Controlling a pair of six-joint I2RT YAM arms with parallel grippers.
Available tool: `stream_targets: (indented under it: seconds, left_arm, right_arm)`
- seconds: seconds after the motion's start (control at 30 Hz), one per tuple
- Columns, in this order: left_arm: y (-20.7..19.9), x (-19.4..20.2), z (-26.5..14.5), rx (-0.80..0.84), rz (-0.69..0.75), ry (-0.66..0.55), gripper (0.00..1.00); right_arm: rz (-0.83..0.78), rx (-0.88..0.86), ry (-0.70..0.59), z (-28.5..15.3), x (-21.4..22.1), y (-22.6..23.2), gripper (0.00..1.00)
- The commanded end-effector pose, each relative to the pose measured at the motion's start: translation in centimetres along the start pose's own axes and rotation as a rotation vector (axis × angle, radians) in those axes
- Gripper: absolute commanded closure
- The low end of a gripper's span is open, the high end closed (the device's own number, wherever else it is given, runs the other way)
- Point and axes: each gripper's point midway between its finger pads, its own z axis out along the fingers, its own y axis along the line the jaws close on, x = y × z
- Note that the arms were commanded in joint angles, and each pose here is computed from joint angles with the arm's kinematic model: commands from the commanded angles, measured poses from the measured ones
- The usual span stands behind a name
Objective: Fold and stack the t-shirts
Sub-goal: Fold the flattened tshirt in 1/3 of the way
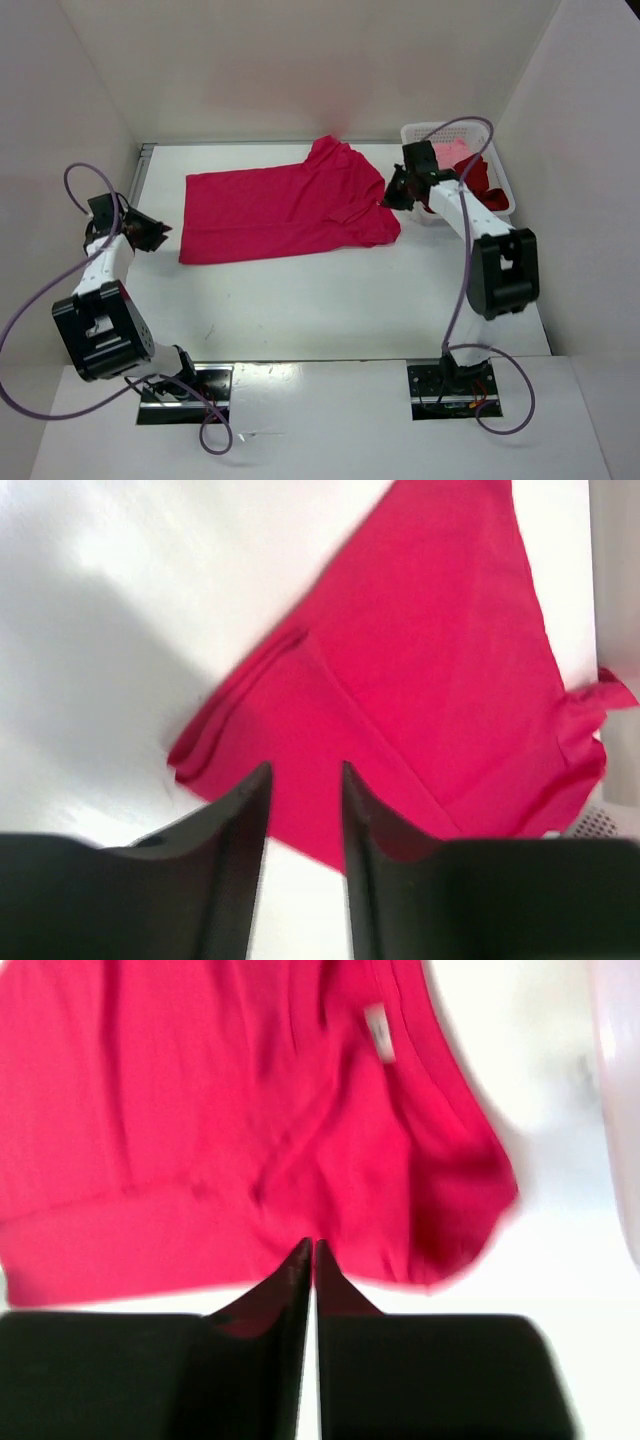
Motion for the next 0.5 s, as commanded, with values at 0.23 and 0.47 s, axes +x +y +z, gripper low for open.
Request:
stream_targets:
  seconds: [0.23,0.47]
  left_arm:
    - [6.0,6.5,2.0,-0.087,-0.080,0.203,0.60]
    - [7.3,7.4,4.3,-0.117,-0.124,0.244,0.76]
  right_arm:
    - [0.002,-0.019,0.006,-3.8,5.8,-2.5,0.95]
    - [0.005,0.053,0.029,-2.2,7.4,-4.8,0.68]
